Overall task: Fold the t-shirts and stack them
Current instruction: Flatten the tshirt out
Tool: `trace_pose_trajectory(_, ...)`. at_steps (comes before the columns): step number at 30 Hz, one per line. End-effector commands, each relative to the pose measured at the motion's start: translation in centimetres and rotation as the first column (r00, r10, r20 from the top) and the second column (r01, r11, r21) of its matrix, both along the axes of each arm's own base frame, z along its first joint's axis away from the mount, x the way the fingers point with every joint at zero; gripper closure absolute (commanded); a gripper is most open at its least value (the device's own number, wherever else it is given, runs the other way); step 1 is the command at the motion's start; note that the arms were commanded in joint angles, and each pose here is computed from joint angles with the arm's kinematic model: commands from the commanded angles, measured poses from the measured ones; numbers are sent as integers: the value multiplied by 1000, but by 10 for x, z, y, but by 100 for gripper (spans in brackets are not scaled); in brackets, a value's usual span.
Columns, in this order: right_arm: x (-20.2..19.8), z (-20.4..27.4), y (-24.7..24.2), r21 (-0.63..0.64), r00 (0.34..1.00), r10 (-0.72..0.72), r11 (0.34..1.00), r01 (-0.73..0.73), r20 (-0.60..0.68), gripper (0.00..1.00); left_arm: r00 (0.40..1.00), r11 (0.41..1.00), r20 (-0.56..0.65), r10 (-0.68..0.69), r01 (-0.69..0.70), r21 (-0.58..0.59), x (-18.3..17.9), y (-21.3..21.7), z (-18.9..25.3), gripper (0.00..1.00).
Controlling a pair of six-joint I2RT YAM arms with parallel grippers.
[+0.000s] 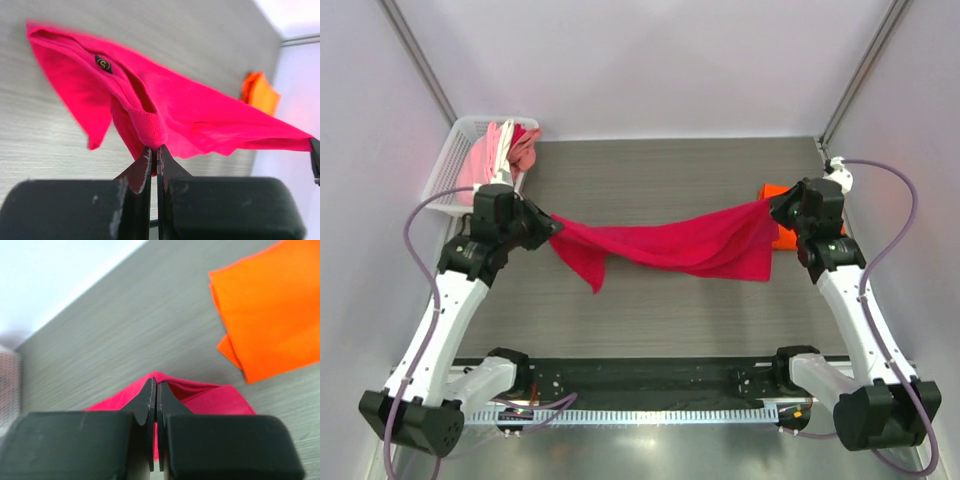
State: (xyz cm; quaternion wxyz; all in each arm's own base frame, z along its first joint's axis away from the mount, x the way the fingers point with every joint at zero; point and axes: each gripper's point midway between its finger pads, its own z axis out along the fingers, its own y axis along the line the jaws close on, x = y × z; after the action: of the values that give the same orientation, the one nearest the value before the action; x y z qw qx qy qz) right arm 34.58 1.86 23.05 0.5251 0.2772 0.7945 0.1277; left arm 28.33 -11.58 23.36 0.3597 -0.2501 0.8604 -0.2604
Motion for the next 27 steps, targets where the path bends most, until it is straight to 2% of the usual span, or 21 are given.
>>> trace_pose_trajectory(1, -26, 33, 9, -13, 996, 84, 996, -84, 13, 99, 1000, 999, 13, -26, 26, 21, -30, 8, 30, 100)
trace_pose_trajectory(6, -66, 55, 12, -9, 992, 111, 994, -111, 51, 99, 992, 1000, 125, 10, -12, 20, -73, 26, 59, 100)
trace_pose_trajectory(10, -86, 79, 9, -19, 989, 102, 995, -100, 107, 99, 979, 998, 199, 43, -49, 26, -82, 36, 86, 100)
trace_pose_trajectory(14, -82, 93, 0, -37, 991, 56, 998, -52, 120, 99, 977, 995, 202, 74, -85, 48, -55, 37, 98, 100)
trace_pose_trajectory(16, -66, 78, -2, -47, 997, 45, 998, -42, 57, 99, 978, 997, 197, 64, -73, 39, -32, 29, 95, 100)
trace_pose_trajectory(17, -61, 68, 0, -50, 998, 58, 997, -56, 26, 99, 991, 997, 127, 52, -60, 52, -14, 23, 73, 100)
trace_pose_trajectory(19, -44, 40, 4, -39, 995, 74, 996, -76, -60, 99, 997, 999, 75, 7, -10, 40, 3, 9, 53, 100)
trace_pose_trajectory(20, -40, 31, 8, -27, 992, 96, 995, -98, -81, 99, 1000, 999, -15, -3, 4, 53, 14, 4, 21, 100)
trace_pose_trajectory(21, -35, 14, 10, -14, 990, 99, 995, -101, -101, 99, 999, 999, -32, -21, 22, 42, 20, -1, 10, 100)
trace_pose_trajectory(23, -32, -20, 10, -2, 983, 89, 996, -91, -159, 99, 995, 998, -90, -51, 55, 36, 28, -9, -20, 86)
trace_pose_trajectory(24, -26, -23, 8, 1, 987, 72, 997, -72, -142, 99, 993, 997, -97, -72, 75, 23, 30, -13, -39, 49)
trace_pose_trajectory(25, -24, -32, 7, 1, 986, 64, 998, -65, -157, 99, 992, 998, -110, -58, 61, 23, 31, -12, -48, 33)
trace_pose_trajectory(26, -22, -40, 6, -2, 984, 56, 998, -57, -167, 99, 991, 998, -121, -50, 54, 33, 30, -10, -57, 23)
trace_pose_trajectory(27, -20, -48, 3, -12, 983, 43, 999, -46, -176, 99, 992, 998, -121, -43, 49, 41, 31, -9, -62, 18)
